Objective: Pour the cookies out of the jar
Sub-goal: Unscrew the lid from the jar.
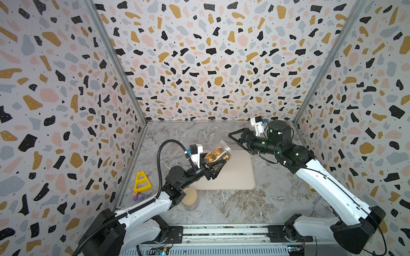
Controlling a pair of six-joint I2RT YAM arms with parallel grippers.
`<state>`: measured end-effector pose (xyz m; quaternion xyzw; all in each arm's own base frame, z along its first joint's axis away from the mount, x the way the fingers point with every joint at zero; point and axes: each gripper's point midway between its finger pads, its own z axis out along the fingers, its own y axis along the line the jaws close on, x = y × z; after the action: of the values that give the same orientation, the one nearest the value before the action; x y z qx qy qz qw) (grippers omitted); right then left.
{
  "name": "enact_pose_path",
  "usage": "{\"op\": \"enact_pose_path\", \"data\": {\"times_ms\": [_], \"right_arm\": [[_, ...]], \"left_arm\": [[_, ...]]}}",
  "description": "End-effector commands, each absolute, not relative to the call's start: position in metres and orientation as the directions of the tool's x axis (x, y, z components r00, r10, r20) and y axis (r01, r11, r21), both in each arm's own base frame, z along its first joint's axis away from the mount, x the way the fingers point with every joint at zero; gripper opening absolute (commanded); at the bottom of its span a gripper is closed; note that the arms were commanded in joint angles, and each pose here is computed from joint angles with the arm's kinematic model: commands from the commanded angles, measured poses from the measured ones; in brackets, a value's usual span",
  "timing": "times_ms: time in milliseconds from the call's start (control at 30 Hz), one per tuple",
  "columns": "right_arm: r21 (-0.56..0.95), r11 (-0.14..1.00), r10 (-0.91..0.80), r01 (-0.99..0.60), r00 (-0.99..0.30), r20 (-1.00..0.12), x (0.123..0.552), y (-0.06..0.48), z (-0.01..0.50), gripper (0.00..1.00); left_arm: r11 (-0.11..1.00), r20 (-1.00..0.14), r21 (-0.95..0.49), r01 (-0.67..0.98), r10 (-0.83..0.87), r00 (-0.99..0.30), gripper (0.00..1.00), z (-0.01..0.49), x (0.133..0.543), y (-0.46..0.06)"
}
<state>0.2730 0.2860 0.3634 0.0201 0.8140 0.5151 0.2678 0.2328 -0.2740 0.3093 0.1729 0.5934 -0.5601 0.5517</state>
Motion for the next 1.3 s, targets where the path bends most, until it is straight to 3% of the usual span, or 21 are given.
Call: {"op": "enact_pose_path", "data": {"times_ms": [0,267,833,1100,1267], "right_arm": [[0.879,0.441,0.32,-0.181,-0.883,-0.343,0.259,0.292,0.372,0.99],[0.853,0.518,0.329,-0.056,-0.908,-0.259,0.257,0.301,0.349,0.99],[0.884,0.465,0.33,-0.045,-0.918,-0.22,0.252,0.311,0.339,0.95],[0.904,0.416,0.343,-0.099,-0.904,-0.257,0.247,0.308,0.344,0.93],[0.893,0.363,0.361,-0.265,-0.844,-0.397,0.248,0.304,0.366,0.93]], "left_arm": [[0.33,-0.868,-0.379,0.864,-0.451,-0.209,0.0,0.338,0.229,-0.267],[0.326,-0.866,-0.379,0.866,-0.456,-0.207,0.0,0.34,0.228,-0.266],[0.314,-0.86,-0.388,0.866,-0.461,-0.219,0.0,0.338,0.23,-0.269],[0.3,-0.841,-0.41,0.862,-0.489,-0.23,0.0,0.342,0.23,-0.267],[0.247,-0.799,-0.445,0.861,-0.545,-0.256,0.0,0.356,0.226,-0.262]]}}
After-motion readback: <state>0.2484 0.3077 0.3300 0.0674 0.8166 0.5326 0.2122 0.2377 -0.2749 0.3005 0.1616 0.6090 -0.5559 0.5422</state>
